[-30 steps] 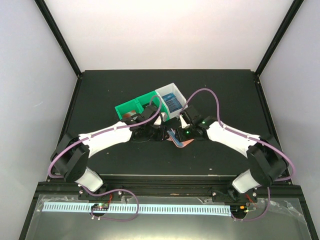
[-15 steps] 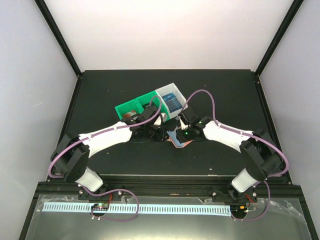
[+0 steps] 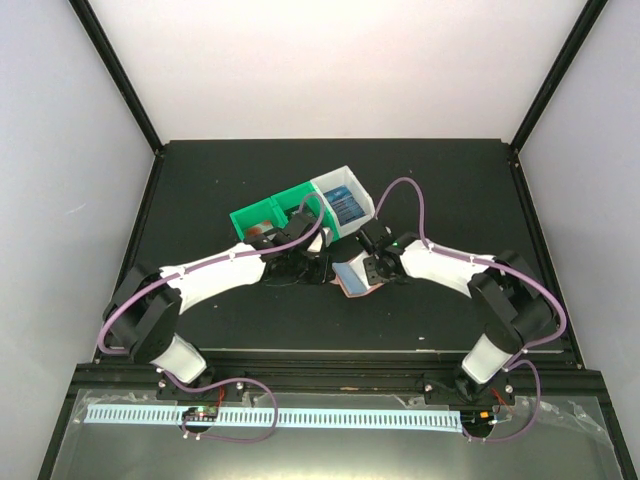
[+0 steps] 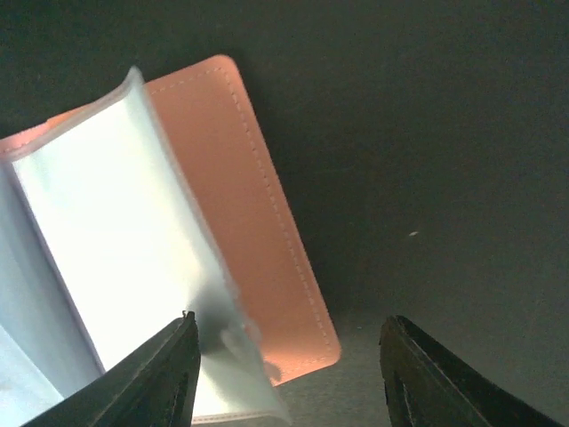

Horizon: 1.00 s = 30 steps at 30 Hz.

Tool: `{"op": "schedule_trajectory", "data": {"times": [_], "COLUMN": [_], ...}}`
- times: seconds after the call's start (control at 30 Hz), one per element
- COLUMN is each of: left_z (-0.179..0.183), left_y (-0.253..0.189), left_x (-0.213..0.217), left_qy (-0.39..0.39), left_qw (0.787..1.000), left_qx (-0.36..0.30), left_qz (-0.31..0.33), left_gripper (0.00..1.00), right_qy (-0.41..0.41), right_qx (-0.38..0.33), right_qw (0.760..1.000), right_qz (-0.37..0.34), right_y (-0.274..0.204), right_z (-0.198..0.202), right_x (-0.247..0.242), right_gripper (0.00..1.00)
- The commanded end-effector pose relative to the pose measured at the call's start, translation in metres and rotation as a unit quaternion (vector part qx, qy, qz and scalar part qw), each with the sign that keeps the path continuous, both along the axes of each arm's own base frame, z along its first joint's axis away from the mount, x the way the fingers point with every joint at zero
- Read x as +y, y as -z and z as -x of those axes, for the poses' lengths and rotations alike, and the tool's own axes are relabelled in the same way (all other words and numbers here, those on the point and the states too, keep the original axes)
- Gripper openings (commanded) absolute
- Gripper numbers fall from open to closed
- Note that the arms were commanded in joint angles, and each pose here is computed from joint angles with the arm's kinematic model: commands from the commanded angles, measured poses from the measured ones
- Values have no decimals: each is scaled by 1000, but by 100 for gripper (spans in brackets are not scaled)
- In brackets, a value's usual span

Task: Put the credit cards into the card holder
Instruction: Open the card holder at the center of the board.

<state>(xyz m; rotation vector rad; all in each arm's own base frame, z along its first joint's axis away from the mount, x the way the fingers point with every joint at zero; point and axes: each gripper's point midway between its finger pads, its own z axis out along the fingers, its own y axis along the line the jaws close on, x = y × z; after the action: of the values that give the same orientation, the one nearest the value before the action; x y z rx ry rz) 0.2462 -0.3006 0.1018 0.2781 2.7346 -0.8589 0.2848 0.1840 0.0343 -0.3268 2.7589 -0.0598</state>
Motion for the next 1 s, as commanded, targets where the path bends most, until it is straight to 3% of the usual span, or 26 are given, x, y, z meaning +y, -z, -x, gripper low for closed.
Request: {"op": "schedule_trajectory", "data": {"times": [0.0, 0.17, 0.33, 0.43, 0.6, 0.73, 0.87, 0.97], "left_z": [-7, -8, -8, -8, -8, -7, -8, -11], "left_y": [1, 0, -1, -1, -2, 0, 5, 9], "left_x": [2, 1, 0, 0, 0, 0, 3, 9], "left_qy": [-1, 0, 1, 3, 2, 1, -5, -21], "left_qw": [1000, 1000, 1000, 1000, 1000, 1000, 1000, 999], "left_qx": [-7, -9, -10, -9, -10, -6, -6, -6], "left_qz": [-14, -13, -13, -12, -11, -12, -20, -28], "left_gripper": [1, 2, 2, 2, 2, 2, 3, 12], "right_qy": [31, -32, -103, -128, -144, -126, -115, -116], "right_qx": [-65, -61, -40, -35, -23, -7, 18, 32], "right_qw": [997, 993, 978, 973, 968, 978, 984, 987], "right_qz": [2, -92, -175, -186, -203, -164, -133, -111], "right_y": [-38, -65, -76, -78, -76, -50, -21, -6], "right_z": [-18, -10, 3, 7, 12, 8, 7, 8], "right_x": [-7, 27, 63, 72, 82, 75, 72, 73], "right_gripper": [57, 51, 17, 8, 8, 10, 22, 31]}}
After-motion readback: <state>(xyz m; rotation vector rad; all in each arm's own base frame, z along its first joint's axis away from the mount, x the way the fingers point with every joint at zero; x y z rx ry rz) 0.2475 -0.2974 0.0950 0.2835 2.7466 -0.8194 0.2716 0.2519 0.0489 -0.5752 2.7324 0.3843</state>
